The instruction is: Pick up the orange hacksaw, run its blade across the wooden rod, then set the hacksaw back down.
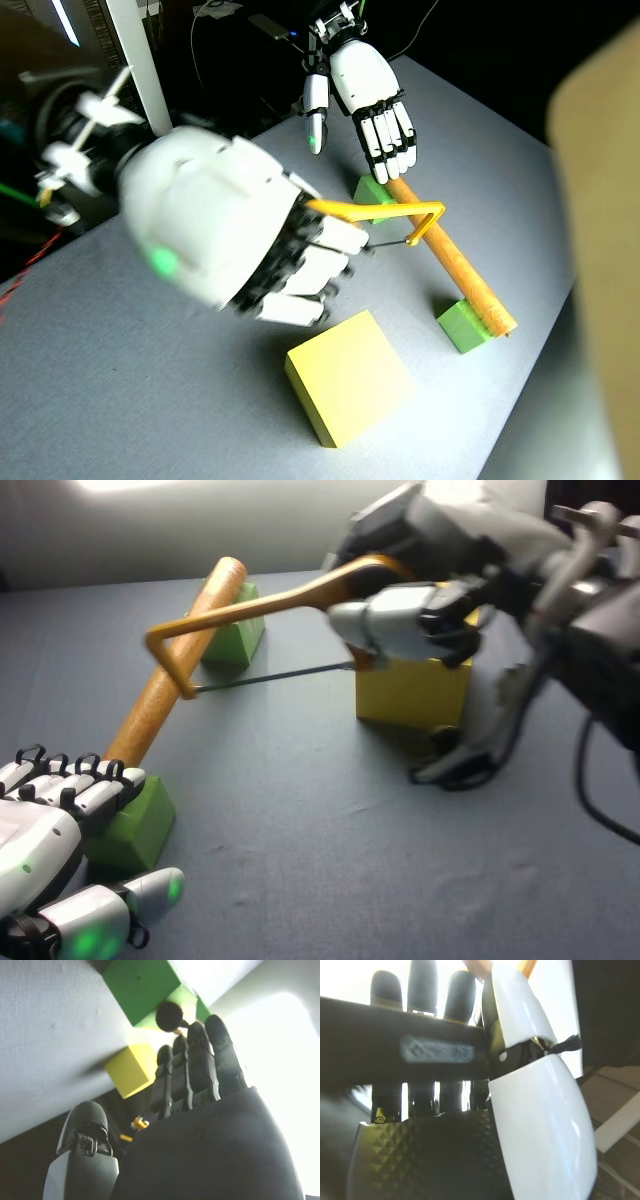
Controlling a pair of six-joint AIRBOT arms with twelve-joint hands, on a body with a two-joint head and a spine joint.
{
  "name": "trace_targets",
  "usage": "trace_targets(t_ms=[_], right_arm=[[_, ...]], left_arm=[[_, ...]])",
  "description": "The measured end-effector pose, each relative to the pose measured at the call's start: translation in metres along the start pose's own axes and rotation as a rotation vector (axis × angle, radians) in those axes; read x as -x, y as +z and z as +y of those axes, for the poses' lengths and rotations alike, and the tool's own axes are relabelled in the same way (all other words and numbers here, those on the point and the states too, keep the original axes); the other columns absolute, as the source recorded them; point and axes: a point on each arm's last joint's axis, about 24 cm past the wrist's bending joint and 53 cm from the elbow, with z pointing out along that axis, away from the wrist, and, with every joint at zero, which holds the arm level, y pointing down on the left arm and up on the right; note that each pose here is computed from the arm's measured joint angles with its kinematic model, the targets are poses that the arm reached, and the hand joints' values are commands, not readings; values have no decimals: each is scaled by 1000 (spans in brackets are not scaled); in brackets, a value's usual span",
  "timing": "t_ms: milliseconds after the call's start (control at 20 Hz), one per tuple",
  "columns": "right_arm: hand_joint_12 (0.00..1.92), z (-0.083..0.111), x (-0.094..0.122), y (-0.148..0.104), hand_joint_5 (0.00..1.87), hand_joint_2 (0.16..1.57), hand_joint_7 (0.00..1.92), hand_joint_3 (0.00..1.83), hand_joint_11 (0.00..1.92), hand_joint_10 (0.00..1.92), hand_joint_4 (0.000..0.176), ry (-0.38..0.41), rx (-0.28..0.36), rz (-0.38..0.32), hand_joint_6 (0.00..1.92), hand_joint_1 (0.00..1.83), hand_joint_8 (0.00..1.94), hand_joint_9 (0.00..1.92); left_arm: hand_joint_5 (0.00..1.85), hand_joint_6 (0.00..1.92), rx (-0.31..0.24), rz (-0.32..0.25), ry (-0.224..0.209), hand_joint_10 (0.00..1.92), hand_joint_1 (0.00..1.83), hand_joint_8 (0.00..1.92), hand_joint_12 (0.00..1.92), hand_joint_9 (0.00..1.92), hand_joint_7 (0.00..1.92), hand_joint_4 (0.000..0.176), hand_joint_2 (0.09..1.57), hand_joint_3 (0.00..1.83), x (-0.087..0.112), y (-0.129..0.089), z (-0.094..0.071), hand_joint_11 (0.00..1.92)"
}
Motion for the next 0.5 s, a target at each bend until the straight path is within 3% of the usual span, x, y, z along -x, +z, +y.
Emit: trace_targets(t_ms=[100,200,350,500], right_arm=[[1228,10,-9,11,878,1128,1047,0,737,481,0,5,22,4,1134,1219,918,1080],[1240,24,-3,18,885,1132,1020,1,721,492,3,16,49,-22,1137,1212,945,1068],[1243,32,-1,18,892,1128,1035,0,718,491,1,25,61,-31,1125,1215,923,1065],[1185,28,-8,20,896,1118,1066,0,751,477,0,31,50,-20,1102,1224,887,1089]], left_arm=[[203,4,0,0,0,7,0,6,556,269,262,0,1256,0,0,0,0,0],[196,4,-1,-1,1,7,0,7,551,257,252,0,1256,0,1,0,0,0],[172,2,-1,-4,1,1,0,4,509,244,237,0,1255,0,2,1,1,0],[198,8,0,-5,1,4,0,5,490,257,250,0,1259,1,2,1,1,0]])
